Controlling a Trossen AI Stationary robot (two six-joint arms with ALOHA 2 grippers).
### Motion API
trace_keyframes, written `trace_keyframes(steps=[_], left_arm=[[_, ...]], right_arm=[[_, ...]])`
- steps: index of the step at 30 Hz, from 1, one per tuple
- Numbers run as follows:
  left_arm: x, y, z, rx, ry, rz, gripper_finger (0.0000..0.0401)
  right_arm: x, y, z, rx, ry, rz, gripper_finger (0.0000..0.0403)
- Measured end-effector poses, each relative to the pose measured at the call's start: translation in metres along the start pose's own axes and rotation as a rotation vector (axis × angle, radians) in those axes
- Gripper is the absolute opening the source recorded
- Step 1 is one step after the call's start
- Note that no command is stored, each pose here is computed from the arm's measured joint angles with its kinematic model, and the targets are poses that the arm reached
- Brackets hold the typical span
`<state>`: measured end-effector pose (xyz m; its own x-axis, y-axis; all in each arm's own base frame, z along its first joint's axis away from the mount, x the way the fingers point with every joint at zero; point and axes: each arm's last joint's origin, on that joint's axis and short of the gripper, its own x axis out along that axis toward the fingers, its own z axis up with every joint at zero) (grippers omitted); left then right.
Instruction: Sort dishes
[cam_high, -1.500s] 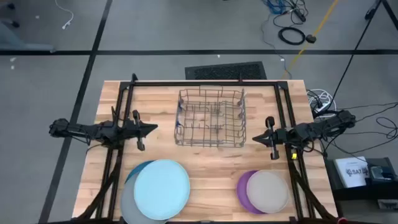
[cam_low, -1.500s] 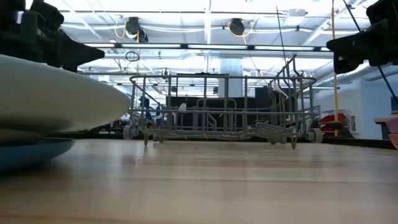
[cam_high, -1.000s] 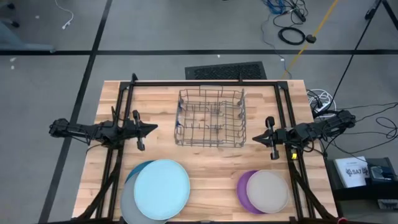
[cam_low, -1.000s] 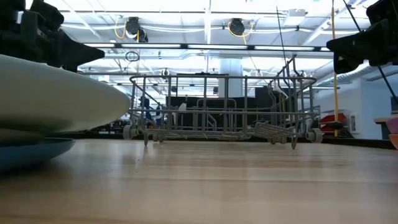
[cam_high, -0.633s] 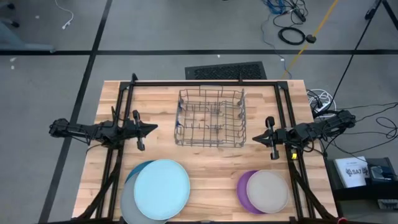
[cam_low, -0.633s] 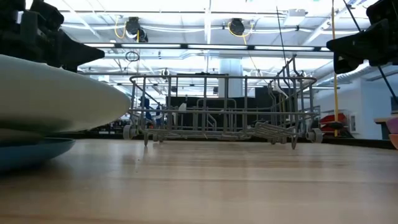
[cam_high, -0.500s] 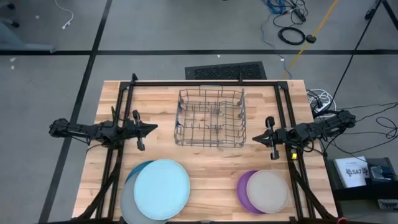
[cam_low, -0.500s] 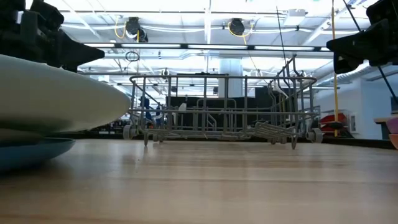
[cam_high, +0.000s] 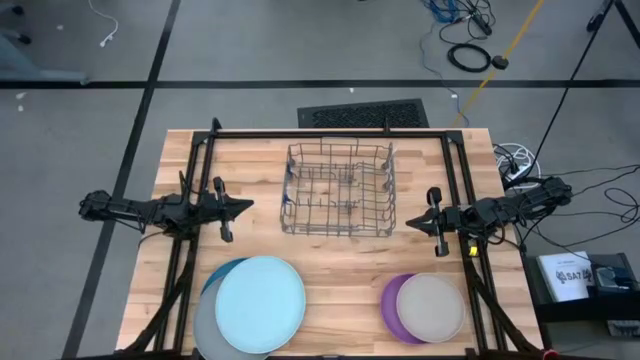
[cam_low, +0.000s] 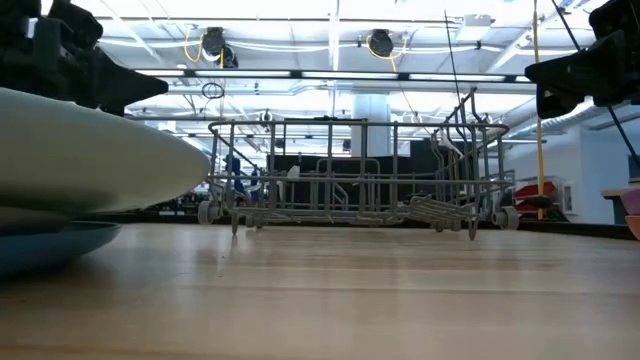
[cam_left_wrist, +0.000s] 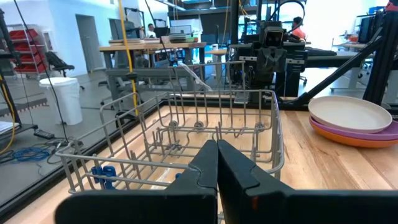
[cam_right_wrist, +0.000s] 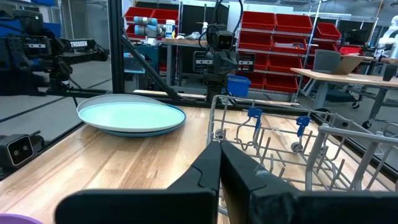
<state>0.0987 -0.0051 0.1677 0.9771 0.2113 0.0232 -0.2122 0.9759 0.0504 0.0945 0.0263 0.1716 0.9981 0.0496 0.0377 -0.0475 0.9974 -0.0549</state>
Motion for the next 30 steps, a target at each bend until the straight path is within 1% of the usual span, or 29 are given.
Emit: trace_keyframes(steps=[3, 7, 11, 13, 14, 16, 17, 18, 20, 21, 23, 25, 27, 30], left_arm=[[0.0, 0.0, 0.002, -0.004, -0.018, 0.001, 0.0], [-0.001, 0.001, 0.016, -0.065, -0.155, 0.009, 0.0], [-0.005, 0.004, 0.032, -0.201, -0.329, 0.009, 0.0], [-0.008, 0.005, 0.038, -0.231, -0.391, 0.006, 0.0], [-0.008, 0.005, 0.039, -0.26, -0.406, -0.014, 0.0], [-0.009, 0.004, 0.041, -0.372, -0.416, -0.099, 0.0], [-0.008, 0.002, 0.041, -0.433, -0.405, -0.154, 0.0], [-0.007, 0.0, 0.04, -0.466, -0.376, -0.217, 0.0], [-0.004, -0.005, 0.036, -0.48, -0.299, -0.336, 0.0], [-0.002, -0.007, 0.035, -0.485, -0.265, -0.356, 0.0001], [0.002, -0.009, 0.027, -0.488, -0.166, -0.337, 0.0008], [0.007, -0.012, 0.014, -0.46, -0.033, -0.304, 0.0026], [0.01, -0.015, 0.003, -0.433, 0.078, -0.289, 0.0052], [0.013, -0.018, -0.008, -0.402, 0.195, -0.281, 0.0103]], right_arm=[[0.0, 0.0, 0.0, 0.0, 0.0, 0.0, 0.0004], [0.0, 0.0, 0.0, 0.0, 0.0, 0.0, 0.0004], [0.0, 0.0, 0.0, 0.0, 0.0, 0.0, 0.0004], [0.0, 0.0, 0.0, 0.0, 0.0, 0.0, 0.0004], [0.0, 0.0, 0.0, 0.0, 0.0, 0.0, 0.0004], [0.0, 0.0, 0.0, 0.0, 0.0, 0.0, 0.0004], [0.0, 0.0, 0.0, 0.0, 0.0, 0.0, 0.0004], [0.0, 0.0, 0.0, 0.0, 0.0, 0.0, 0.0004], [0.0, 0.0, 0.0, 0.0, 0.0, 0.0, 0.0004], [0.0, 0.0, 0.0, 0.0, 0.0, 0.0, 0.0004], [0.0, 0.0, 0.0, 0.0, 0.0, 0.0, 0.0004], [0.0, 0.0, 0.0, 0.0, 0.0, 0.0, 0.0004], [0.0, 0.0, 0.0, 0.0, 0.0, 0.0, 0.0004], [0.0, 0.0, 0.0, 0.0, 0.0, 0.0, 0.0004]])
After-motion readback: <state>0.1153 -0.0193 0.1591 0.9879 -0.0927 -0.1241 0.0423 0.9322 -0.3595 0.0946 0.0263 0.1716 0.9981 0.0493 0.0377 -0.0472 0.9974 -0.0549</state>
